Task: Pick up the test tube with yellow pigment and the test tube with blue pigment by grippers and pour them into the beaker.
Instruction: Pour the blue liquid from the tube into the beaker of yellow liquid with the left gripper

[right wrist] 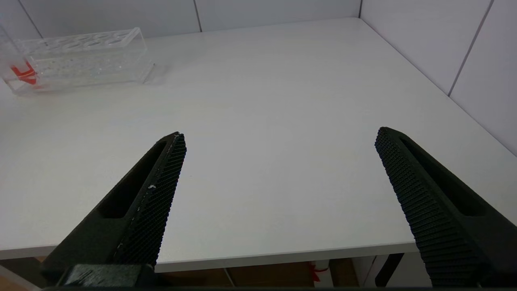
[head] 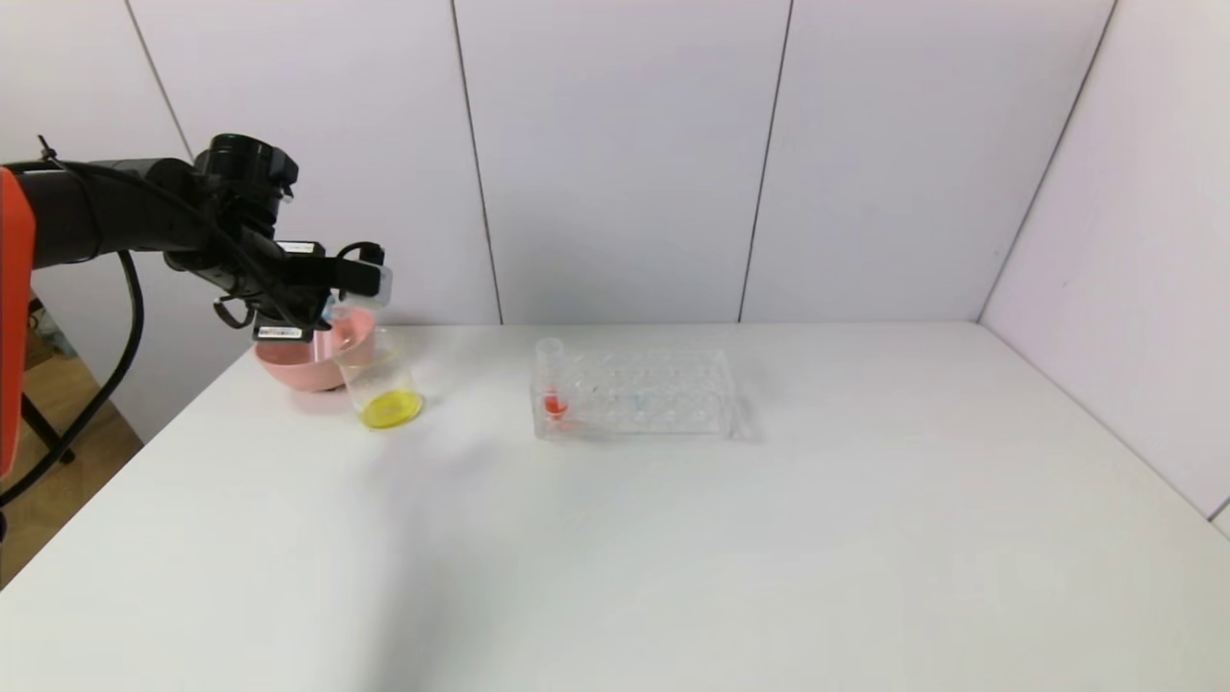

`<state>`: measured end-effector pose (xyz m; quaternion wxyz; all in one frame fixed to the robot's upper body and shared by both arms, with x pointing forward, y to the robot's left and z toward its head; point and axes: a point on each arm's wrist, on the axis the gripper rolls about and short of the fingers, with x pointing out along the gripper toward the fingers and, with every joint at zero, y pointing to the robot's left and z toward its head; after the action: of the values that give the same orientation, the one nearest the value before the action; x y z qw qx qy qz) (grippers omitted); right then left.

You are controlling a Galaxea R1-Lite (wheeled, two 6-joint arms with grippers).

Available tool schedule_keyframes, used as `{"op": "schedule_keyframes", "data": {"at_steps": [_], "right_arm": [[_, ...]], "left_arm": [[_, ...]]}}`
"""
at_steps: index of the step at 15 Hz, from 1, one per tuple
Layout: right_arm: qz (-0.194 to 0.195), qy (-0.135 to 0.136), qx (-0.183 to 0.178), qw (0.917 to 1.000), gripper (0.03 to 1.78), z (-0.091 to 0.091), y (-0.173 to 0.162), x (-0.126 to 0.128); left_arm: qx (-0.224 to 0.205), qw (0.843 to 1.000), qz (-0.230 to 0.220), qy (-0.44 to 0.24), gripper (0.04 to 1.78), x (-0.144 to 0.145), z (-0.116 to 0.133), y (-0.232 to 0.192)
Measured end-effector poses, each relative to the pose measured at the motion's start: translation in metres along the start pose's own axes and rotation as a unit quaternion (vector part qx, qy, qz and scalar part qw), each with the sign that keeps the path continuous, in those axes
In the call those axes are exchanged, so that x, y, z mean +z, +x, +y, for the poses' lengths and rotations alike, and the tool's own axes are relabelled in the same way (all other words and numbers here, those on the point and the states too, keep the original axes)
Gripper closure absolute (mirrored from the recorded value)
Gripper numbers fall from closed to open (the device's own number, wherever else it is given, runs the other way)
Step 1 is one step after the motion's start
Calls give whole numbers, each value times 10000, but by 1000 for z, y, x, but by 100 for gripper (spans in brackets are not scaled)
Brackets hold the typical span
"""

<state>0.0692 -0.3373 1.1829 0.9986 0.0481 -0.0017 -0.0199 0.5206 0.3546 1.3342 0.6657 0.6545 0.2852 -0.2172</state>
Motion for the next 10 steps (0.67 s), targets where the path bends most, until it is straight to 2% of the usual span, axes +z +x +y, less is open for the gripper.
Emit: {"op": "schedule_keyframes", "data": {"at_steps": [10], "right_arm": [[0, 0, 0, 10000, 10, 0, 0, 0]], "left_arm": [[114, 9994, 82, 305, 136, -1, 3, -1]]}}
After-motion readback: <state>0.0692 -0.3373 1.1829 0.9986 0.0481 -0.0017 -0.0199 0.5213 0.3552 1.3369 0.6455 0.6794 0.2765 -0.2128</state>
